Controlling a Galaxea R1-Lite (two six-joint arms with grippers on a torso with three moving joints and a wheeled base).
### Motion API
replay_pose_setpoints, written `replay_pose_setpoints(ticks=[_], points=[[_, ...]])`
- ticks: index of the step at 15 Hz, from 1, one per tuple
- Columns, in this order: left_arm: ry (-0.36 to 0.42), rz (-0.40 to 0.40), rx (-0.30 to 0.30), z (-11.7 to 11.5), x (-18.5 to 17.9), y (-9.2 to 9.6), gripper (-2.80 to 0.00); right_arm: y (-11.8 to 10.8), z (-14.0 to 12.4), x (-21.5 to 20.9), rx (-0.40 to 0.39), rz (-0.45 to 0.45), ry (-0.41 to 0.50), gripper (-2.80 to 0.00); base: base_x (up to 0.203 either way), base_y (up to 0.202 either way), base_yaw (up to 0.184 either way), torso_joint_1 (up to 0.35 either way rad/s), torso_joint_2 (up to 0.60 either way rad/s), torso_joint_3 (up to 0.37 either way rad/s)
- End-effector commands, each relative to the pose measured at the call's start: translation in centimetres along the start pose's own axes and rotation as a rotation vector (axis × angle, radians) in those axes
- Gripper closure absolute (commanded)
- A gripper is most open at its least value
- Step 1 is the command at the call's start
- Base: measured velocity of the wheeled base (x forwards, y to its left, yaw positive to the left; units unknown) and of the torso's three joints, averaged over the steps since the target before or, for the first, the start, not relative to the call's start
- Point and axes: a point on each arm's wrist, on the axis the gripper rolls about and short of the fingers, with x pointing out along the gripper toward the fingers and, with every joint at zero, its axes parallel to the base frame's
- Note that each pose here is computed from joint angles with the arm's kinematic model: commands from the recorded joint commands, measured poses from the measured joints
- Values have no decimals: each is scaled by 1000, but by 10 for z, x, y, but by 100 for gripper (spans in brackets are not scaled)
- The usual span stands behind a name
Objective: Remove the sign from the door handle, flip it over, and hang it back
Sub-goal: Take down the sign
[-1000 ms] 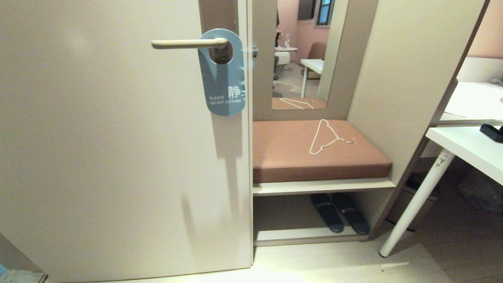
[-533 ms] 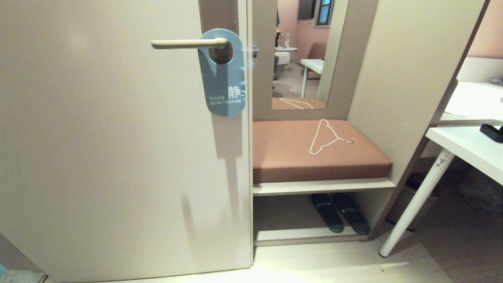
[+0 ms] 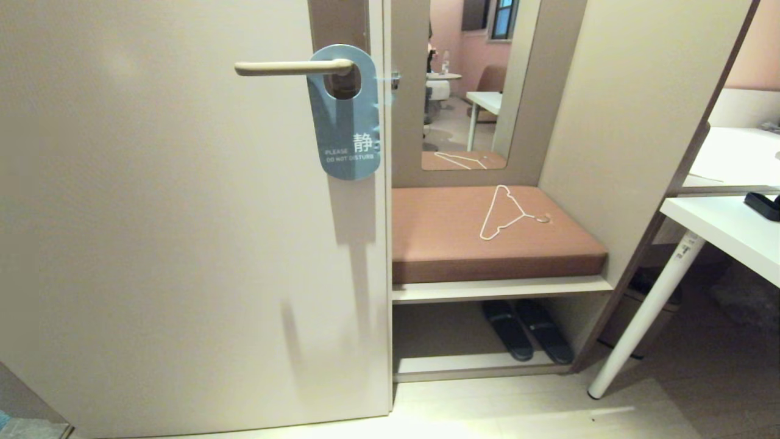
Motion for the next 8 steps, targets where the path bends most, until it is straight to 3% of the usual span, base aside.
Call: replay_pose_setpoints(ticks=[1,8], points=[[0,1,0,0,0,0,0,0,0,0,-1,1,3,0,0,0,0,0,0,0],[0,1,0,0,0,0,0,0,0,0,-1,-1,4,0,0,0,0,0,0,0]])
